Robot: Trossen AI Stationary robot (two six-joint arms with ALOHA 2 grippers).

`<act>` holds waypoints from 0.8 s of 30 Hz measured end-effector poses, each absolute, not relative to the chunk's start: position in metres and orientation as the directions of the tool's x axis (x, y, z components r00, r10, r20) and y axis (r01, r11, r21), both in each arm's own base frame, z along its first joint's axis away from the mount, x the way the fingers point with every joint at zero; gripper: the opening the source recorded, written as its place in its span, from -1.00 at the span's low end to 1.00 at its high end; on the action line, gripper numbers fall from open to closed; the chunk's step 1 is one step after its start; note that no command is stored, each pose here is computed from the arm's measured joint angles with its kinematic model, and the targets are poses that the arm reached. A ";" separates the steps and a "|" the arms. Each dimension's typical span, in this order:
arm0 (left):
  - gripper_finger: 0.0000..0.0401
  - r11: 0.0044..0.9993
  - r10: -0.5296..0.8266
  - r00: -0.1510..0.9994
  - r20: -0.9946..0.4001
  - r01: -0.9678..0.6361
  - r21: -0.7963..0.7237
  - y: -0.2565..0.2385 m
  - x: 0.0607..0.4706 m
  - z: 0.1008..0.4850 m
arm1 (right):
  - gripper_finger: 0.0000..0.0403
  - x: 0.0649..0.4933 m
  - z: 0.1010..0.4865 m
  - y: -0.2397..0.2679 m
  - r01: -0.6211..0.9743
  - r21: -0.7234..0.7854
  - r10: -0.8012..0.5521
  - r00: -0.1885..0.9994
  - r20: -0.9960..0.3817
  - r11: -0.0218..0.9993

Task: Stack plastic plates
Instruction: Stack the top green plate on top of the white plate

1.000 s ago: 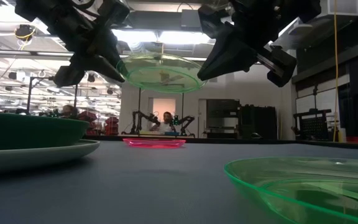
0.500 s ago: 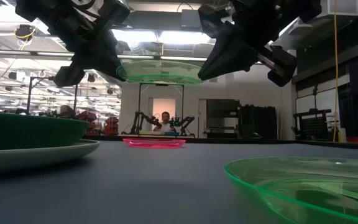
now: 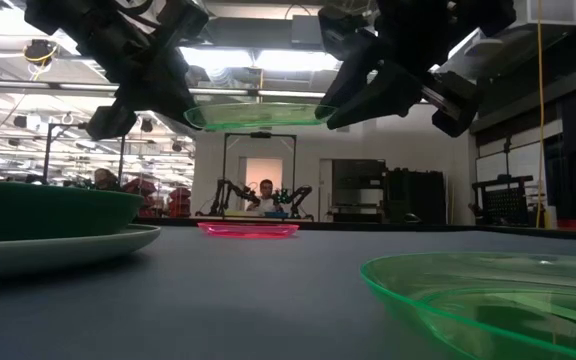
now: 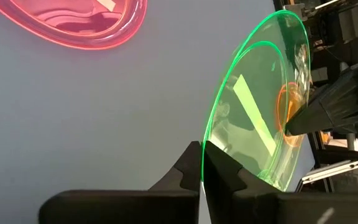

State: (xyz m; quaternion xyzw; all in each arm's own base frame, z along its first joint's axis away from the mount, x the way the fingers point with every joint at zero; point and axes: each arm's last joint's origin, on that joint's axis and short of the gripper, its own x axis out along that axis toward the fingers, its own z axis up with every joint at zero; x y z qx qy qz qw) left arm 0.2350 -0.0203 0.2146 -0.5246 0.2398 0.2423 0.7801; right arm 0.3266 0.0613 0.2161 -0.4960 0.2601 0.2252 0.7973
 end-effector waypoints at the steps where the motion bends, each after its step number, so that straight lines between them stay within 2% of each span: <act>1: -1.00 0.338 0.126 0.768 -0.628 -0.629 -0.700 -0.020 0.235 0.215 | -0.66 0.327 0.216 0.061 -0.616 -0.675 0.101 0.764 -0.637 0.407; 9: -1.00 0.360 0.126 0.767 -0.630 -0.627 -0.691 -0.020 0.235 0.215 | -0.65 0.326 0.219 0.063 -0.621 -0.670 0.144 0.768 -0.624 0.407; 15: -1.00 0.363 0.087 0.760 -0.644 -0.626 -0.690 -0.021 0.234 0.213 | -0.65 0.317 0.239 0.062 -0.594 -0.691 0.173 0.796 -0.581 0.413; 20: -1.00 0.386 0.009 0.749 -0.662 -0.613 -0.689 -0.024 0.233 0.212 | -0.64 0.302 0.259 0.059 -0.573 -0.706 0.176 0.812 -0.556 0.417; 24: -1.00 0.431 -0.136 0.730 -0.670 -0.565 -0.704 -0.028 0.232 0.212 | -0.64 0.289 0.271 0.056 -0.580 -0.701 0.175 0.807 -0.564 0.415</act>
